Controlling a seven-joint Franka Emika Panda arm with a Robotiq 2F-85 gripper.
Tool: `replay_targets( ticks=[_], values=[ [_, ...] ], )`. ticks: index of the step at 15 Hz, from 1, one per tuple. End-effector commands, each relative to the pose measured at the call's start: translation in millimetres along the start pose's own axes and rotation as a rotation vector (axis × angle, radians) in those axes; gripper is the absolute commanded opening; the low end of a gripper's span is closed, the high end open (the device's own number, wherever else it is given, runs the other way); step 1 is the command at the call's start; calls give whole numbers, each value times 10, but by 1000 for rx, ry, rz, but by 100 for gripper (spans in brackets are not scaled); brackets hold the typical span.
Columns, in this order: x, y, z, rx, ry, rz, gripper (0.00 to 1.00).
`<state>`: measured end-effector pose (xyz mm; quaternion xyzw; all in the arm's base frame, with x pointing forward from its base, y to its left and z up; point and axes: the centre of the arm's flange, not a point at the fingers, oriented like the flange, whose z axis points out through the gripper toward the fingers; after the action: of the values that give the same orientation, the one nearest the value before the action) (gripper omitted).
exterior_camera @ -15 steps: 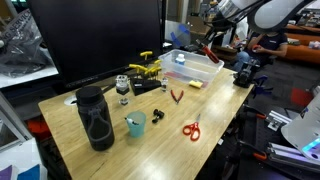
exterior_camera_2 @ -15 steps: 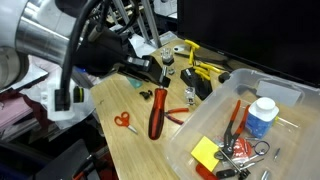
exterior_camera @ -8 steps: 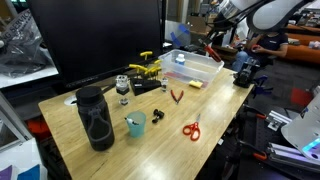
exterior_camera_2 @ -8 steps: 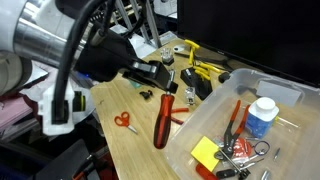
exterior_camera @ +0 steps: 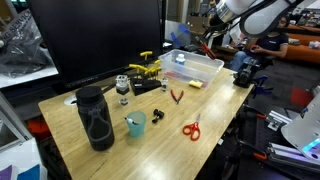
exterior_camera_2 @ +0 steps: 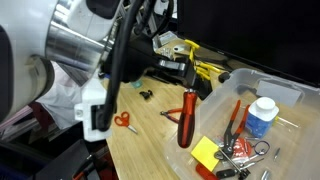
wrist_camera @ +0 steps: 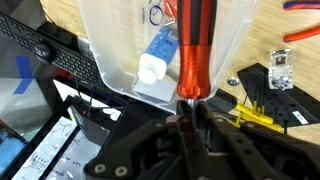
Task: Get the orange screwdriver and put it in the colourless
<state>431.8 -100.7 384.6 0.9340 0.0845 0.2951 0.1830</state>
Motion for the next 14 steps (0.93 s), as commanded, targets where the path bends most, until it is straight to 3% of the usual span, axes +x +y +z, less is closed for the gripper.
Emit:
replay_targets(
  ticks=[1, 14],
  values=[
    [109, 39, 346, -22, 19, 7, 3],
    [198, 102, 856, 14, -27, 43, 3]
  ],
)
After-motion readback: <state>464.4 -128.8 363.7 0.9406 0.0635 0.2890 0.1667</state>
